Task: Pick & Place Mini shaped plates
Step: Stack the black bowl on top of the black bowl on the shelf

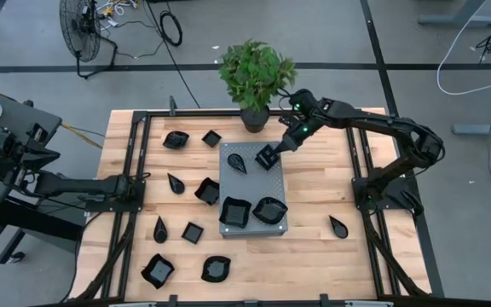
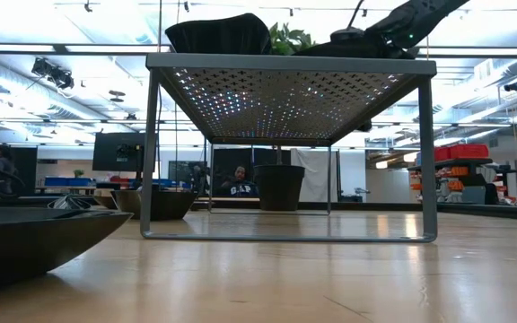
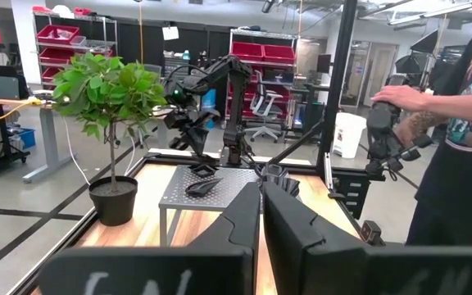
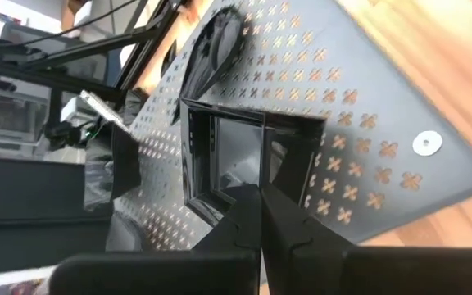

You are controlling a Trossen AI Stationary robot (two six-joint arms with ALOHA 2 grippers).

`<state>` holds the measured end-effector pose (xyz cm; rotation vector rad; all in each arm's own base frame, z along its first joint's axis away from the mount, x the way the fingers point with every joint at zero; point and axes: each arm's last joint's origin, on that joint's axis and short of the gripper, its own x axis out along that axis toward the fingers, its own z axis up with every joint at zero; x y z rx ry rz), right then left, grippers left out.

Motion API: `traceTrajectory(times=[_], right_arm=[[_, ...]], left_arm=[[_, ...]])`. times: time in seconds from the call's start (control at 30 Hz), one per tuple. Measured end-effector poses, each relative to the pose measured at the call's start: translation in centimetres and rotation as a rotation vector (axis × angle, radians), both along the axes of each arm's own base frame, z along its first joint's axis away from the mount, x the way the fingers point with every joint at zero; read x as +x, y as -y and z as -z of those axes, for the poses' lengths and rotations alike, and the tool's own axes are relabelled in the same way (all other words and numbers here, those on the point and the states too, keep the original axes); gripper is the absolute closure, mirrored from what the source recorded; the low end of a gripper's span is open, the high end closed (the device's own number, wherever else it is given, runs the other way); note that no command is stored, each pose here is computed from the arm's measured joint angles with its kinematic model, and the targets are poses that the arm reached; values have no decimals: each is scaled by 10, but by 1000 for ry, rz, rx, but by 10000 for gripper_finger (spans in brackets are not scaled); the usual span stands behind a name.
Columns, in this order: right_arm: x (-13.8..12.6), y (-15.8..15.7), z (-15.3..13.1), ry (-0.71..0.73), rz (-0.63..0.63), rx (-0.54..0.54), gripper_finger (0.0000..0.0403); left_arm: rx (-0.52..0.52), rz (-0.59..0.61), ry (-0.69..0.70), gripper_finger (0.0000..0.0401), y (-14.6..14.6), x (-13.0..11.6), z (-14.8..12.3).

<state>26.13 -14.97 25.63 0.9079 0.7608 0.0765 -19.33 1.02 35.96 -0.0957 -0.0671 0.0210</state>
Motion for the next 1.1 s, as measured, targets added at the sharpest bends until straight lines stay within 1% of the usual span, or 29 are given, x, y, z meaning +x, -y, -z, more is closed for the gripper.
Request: traceTrajectory(times=[0.33, 0.47, 0.7, 0.9, 1.1], right_arm=[[-2, 0, 1, -9, -8, 2, 403], [-2, 0, 1, -9, -8, 1, 394], [-2, 0, 1, -14, -1, 11, 369], [-2, 0, 1, -25, 14, 12, 334], [-11, -6, -13, -13, 20, -24, 306]], left_arm=[[-1, 0, 0, 378, 0, 0, 0], [-1, 0, 0, 378, 0, 0, 0], [0, 0, 0, 378, 0, 0, 0], [0, 0, 0, 378, 0, 0, 0], [-1, 0, 0, 378, 0, 0, 0]])
